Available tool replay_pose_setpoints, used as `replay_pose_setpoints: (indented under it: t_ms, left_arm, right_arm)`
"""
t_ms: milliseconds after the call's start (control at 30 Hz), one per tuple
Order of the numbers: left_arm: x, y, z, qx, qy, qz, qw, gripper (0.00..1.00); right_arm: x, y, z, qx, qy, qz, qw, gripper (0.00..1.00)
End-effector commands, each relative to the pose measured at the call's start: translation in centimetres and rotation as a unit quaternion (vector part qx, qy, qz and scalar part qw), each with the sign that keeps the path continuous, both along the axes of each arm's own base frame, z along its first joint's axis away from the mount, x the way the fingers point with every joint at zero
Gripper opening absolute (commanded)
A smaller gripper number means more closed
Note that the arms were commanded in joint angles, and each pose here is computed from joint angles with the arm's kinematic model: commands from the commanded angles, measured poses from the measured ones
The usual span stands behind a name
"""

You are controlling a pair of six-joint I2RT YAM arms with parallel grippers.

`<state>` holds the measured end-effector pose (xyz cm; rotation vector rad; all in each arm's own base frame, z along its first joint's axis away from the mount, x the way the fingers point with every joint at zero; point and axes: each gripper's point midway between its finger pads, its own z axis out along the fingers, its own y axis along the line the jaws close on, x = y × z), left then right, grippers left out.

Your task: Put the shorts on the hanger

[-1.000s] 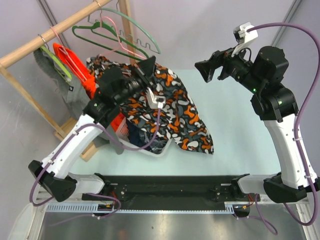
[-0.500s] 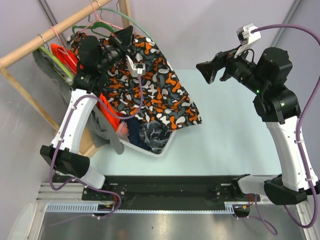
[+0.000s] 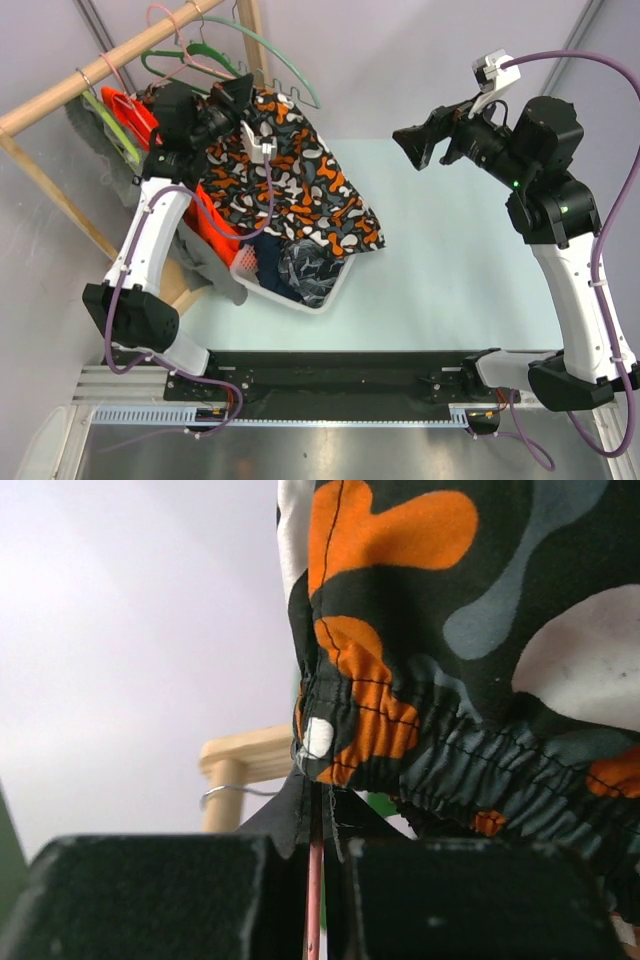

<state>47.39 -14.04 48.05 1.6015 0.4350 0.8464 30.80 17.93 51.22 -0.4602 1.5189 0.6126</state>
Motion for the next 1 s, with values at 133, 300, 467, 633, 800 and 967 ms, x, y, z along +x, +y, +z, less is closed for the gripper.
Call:
replay_pose_setpoints:
  t_ms: [133, 300, 467, 633, 800, 967]
  left_arm:
    - [-1.4, 1.1, -2.1, 0.015, 0.005, 0.011, 1.0, 0.19]
    - [-3.3, 1.6, -4.1, 0.016, 0.053, 0.017, 0.998, 0.72]
    - [-7.0, 2.2, -5.5, 0.018, 0.097, 0.021, 0.995, 0.88]
    - [-11.9, 2.3, -7.6, 0.009, 0.173, 0.009, 0.985, 1.0]
    - [-18.2, -2.0, -12.8, 0.058, 0.297, -0.038, 0.952, 1.0]
    - [-20.3, -8.7, -16.8, 0.098, 0.395, -0.082, 0.91, 1.0]
  right_arm:
    - [-1.0, -0.1, 1.5, 0.017, -0.022, 0.009, 1.0, 1.0]
    - [-1.1, -0.1, 1.4, 0.015, -0.023, 0.009, 1.0, 1.0]
    - [-1.2, -0.1, 0.8, 0.014, -0.019, 0.012, 1.0, 1.0]
    - [-1.3, 0.0, 0.4, 0.012, -0.017, 0.014, 1.0, 1.0]
    - [-1.0, 0.1, -0.4, 0.012, -0.007, 0.016, 1.0, 1.0]
    - [-0.8, 0.0, -1.0, 0.01, 0.0, 0.009, 1.0, 1.0]
